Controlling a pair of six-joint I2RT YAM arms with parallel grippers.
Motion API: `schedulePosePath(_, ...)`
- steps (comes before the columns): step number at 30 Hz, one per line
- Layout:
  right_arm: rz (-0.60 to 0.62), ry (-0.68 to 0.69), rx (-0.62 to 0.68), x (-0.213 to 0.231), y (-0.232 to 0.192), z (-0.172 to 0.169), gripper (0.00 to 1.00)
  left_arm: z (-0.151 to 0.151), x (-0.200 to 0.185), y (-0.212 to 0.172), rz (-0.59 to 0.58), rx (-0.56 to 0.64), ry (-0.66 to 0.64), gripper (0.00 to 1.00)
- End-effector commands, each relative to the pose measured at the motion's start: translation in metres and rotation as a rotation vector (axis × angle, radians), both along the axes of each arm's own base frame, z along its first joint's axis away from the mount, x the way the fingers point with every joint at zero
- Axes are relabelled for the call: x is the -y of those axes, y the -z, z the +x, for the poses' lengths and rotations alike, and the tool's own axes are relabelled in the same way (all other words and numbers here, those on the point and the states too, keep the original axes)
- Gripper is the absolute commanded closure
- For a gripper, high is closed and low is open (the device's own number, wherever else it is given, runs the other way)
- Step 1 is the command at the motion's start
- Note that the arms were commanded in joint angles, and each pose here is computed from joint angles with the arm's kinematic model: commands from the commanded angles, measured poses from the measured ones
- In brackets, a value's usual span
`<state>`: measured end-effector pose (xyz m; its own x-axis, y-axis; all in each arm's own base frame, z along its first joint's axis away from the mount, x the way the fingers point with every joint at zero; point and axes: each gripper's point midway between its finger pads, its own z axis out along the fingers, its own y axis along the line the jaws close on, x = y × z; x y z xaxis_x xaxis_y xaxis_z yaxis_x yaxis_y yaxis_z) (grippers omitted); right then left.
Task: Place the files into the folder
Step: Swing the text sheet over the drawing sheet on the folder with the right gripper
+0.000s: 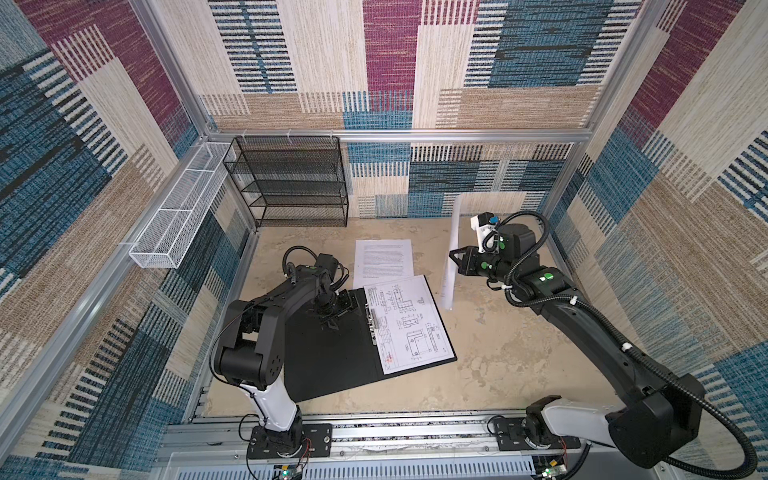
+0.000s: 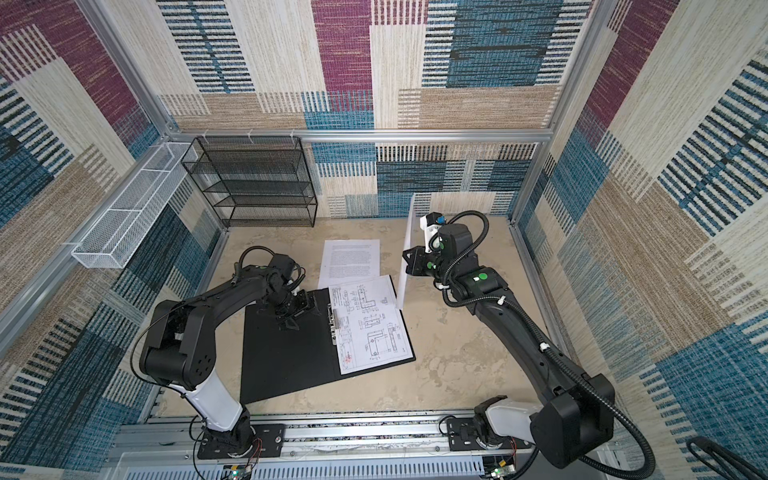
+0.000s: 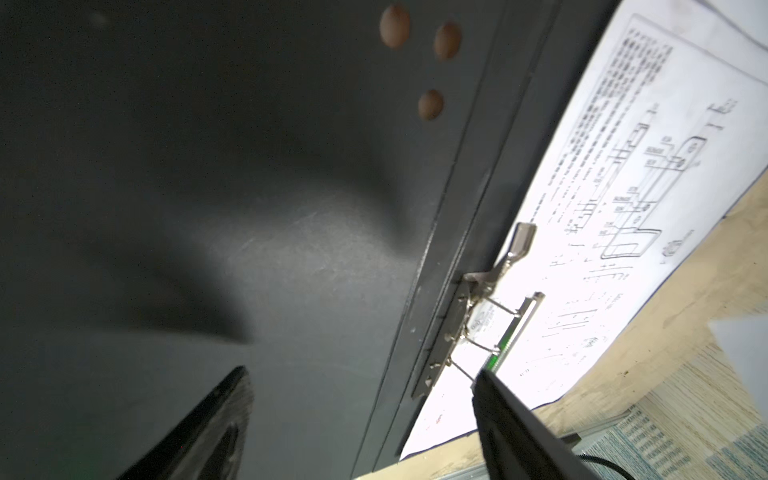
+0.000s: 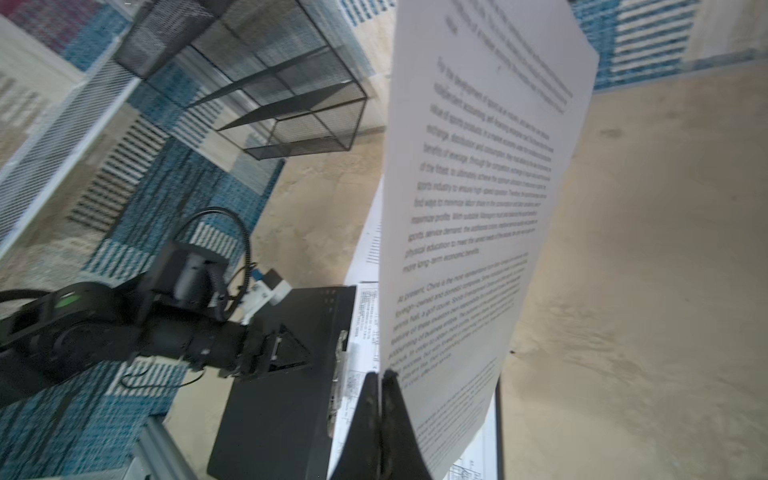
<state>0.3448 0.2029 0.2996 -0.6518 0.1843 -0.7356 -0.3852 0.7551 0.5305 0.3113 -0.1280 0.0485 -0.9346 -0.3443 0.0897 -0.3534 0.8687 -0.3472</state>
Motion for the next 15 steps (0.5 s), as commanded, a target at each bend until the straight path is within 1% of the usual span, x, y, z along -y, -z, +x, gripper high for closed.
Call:
schedulePosePath(1,0.09,-0.128,-0.055,-0.018,-0.005,-0.026,0.94,-0.002,-0.006,0.008,0.034,-0.014,0.017,0.18)
schedulePosePath(3,0.122,-0.18,-0.112,-0.025,0.009,-0.037,0.94,-0.003,-0.008,0.011,0.042,-0.028,0.017,0.18)
schedulePosePath(5,0.134,-0.198,-0.169,-0.027,0.029,-0.044,0.94,-0.003,-0.009,0.012,0.046,-0.027,0.014,0.18)
schedulePosePath(9,0.092,-0.178,-0.28,-0.023,0.078,-0.051,0.95,-0.002,-0.01,0.013,0.045,-0.033,0.013,0.18)
schedulePosePath(13,0.041,-0.163,-0.346,-0.019,0.121,-0.051,0.97,-0.002,-0.009,0.015,0.045,-0.039,0.014,0.18)
schedulePosePath(15,0.034,-0.161,-0.357,-0.02,0.134,-0.048,0.97,-0.002,-0.01,0.015,0.048,-0.04,0.013,0.18)
